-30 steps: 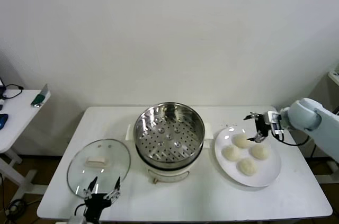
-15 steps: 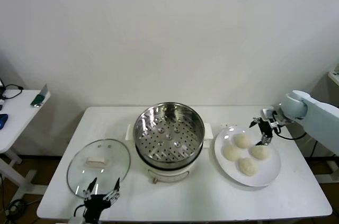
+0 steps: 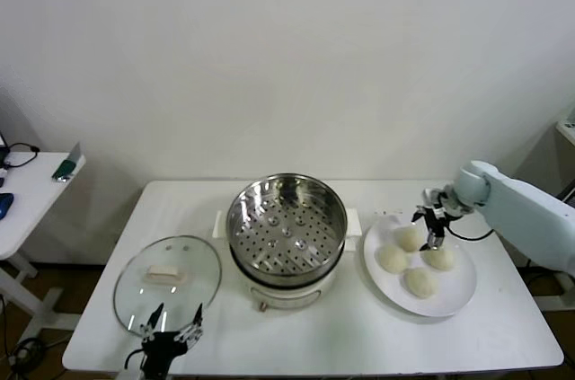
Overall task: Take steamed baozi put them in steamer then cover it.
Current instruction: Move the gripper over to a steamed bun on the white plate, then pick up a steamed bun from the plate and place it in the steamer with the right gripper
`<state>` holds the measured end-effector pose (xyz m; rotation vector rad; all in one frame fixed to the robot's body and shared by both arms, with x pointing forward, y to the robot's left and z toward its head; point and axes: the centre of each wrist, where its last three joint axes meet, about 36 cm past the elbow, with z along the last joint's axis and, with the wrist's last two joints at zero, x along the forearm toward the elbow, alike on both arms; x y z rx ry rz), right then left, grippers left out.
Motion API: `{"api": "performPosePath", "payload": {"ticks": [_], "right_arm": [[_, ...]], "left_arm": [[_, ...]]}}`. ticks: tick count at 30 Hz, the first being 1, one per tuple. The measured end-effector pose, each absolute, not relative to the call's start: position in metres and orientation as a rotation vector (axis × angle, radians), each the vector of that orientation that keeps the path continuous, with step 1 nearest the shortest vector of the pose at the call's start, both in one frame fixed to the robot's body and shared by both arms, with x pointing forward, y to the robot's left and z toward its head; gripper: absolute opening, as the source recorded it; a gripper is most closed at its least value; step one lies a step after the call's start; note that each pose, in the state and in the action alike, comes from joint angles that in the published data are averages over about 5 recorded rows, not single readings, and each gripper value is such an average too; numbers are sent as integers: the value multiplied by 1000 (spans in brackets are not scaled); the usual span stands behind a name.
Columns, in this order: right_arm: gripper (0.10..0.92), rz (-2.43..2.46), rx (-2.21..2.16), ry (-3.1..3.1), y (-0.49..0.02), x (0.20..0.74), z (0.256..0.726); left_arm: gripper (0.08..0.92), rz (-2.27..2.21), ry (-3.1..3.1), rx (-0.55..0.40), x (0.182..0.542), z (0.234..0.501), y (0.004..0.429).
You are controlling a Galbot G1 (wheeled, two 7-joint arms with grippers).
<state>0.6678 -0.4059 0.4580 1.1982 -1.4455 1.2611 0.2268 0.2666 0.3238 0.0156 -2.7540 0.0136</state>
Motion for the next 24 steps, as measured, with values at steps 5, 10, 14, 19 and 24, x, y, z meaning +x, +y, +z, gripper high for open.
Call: {"api": "performPosePath", "payload": {"ticks": [5,10,14,19,24], "right_arm": [[771,1254,1200,-1448,-402,670,455],[734,1248,1207,-1442,-400,671,454],[714,1246,1211,-1438,-400,671,456],[693,1255,1218,-1430,-398,672,461],[687,1278,1228,-1421,-395,674,468]], "left_arm": [[823,14,-2755,17,227,324,267],[823,14,-2758,14,227,324,266],[823,15,-2759,13,228,324,266],[823,19,-2761,10,229,324,264],[823,26,-2762,8,230,324,262]]}}
